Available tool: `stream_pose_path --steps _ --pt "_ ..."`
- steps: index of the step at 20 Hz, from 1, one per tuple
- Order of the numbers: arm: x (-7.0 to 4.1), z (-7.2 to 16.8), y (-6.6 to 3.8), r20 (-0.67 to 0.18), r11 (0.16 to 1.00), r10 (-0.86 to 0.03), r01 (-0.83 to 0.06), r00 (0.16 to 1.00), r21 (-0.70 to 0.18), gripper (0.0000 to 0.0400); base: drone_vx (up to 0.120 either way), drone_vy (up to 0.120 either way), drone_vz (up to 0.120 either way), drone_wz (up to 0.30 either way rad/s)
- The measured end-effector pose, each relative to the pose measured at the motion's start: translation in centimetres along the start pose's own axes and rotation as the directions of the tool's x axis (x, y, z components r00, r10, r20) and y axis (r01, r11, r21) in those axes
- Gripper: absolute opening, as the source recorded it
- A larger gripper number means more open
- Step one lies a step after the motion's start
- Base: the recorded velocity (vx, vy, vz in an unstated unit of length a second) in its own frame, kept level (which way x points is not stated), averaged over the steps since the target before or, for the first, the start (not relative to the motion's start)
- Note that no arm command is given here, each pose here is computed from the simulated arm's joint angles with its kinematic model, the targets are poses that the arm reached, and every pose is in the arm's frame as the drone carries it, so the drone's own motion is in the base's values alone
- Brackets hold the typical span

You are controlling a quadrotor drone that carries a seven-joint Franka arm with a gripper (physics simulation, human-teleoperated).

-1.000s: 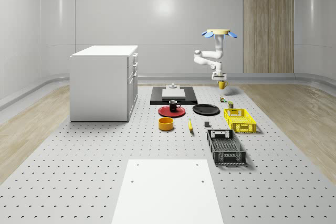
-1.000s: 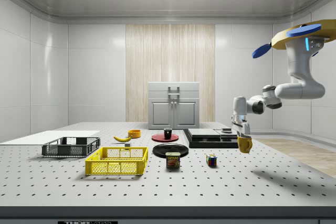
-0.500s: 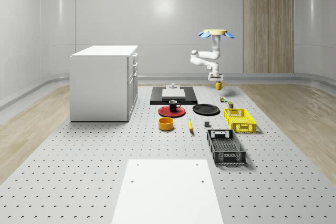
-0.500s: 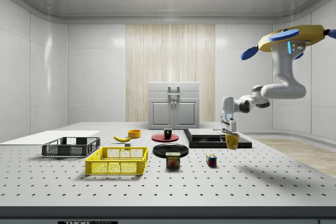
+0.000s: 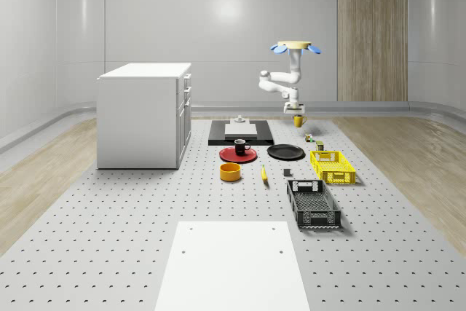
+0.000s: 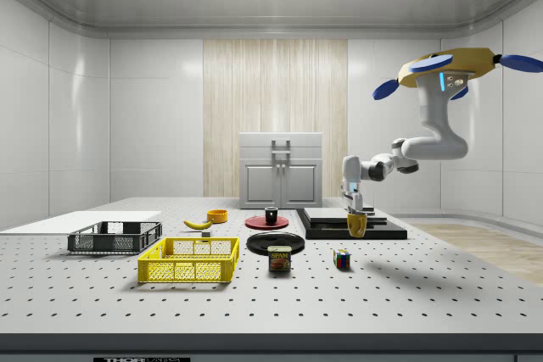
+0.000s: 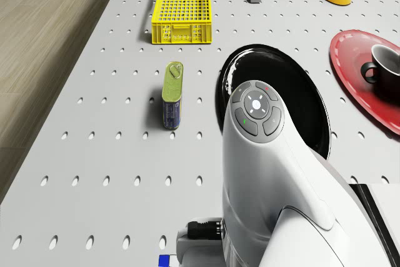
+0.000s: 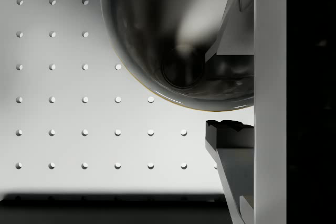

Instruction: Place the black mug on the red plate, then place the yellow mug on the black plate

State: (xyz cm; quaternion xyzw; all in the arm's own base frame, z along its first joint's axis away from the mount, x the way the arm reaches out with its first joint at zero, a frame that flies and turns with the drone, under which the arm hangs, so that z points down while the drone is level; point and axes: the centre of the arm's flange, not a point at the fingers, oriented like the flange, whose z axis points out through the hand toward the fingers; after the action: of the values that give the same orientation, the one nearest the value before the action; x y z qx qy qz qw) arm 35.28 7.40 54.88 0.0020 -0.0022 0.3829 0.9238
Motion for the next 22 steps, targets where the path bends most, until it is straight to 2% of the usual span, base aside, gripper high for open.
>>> stream_pose_path --steps 22 --pt "0.0 0.0 0.0 0.0 1.0 0.0 0.0 1.0 0.0 0.0108 0.12 -0.12 0.0 0.0"
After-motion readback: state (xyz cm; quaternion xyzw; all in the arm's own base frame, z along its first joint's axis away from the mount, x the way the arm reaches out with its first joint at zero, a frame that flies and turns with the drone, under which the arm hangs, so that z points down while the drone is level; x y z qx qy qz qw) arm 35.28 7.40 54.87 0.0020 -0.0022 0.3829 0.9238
